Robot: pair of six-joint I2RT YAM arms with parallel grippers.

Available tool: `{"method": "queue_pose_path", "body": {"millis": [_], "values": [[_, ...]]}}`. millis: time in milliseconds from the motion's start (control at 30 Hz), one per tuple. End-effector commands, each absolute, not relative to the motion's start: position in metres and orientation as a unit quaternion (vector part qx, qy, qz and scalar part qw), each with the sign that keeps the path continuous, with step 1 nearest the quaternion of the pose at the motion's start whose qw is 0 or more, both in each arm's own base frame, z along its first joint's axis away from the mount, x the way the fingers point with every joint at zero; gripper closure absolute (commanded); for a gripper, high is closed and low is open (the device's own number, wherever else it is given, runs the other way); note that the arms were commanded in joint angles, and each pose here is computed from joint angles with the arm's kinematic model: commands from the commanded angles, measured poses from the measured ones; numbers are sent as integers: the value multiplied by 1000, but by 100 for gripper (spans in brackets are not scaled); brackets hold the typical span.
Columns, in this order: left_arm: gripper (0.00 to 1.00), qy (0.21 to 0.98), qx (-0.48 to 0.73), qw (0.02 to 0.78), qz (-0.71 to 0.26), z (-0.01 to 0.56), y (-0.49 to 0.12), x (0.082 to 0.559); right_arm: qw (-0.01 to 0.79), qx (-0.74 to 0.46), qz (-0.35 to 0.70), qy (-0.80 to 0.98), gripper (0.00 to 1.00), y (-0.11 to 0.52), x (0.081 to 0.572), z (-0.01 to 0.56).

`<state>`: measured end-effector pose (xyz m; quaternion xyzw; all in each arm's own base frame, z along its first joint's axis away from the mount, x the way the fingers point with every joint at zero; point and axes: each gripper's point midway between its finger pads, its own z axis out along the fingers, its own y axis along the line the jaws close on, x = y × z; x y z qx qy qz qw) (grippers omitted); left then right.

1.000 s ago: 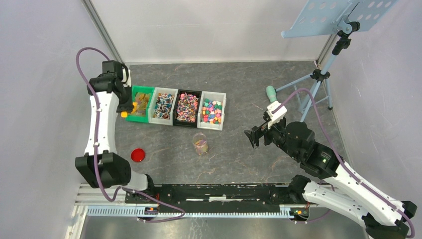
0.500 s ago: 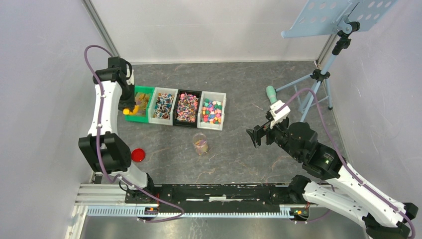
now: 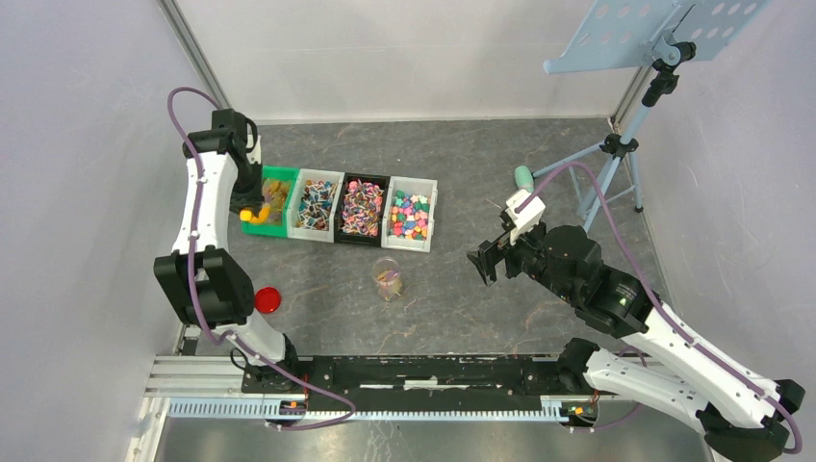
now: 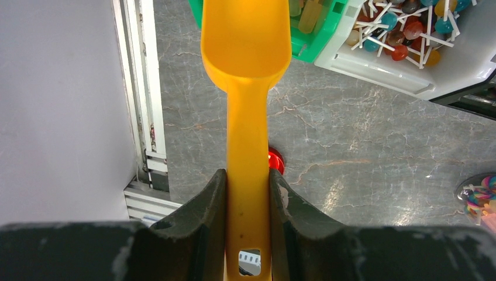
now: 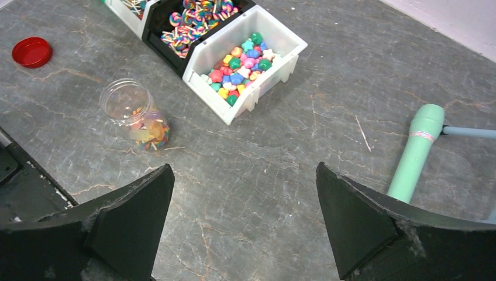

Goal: Pack the candies
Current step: Scoop the fake candies from the storage box.

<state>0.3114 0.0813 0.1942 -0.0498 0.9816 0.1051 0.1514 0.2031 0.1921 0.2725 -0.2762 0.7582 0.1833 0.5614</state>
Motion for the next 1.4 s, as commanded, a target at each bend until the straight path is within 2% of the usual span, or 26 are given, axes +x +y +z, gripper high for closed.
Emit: {"method": "queue_pose_path", "body": {"millis": [0, 300, 767, 1367], "values": [[98, 985, -23, 137, 102, 189, 85, 323, 573, -271, 223, 741, 2, 203, 199, 290], [98, 985, -27, 108, 129, 174, 95, 323, 574, -272, 218, 741, 2, 203, 201, 293], [98, 983, -26, 153, 97, 160, 87, 355, 591, -276, 224, 724, 2, 218, 212, 303], [98, 977, -36, 201, 65, 131, 73, 355, 601, -256, 225, 723, 2, 215, 215, 299]]}}
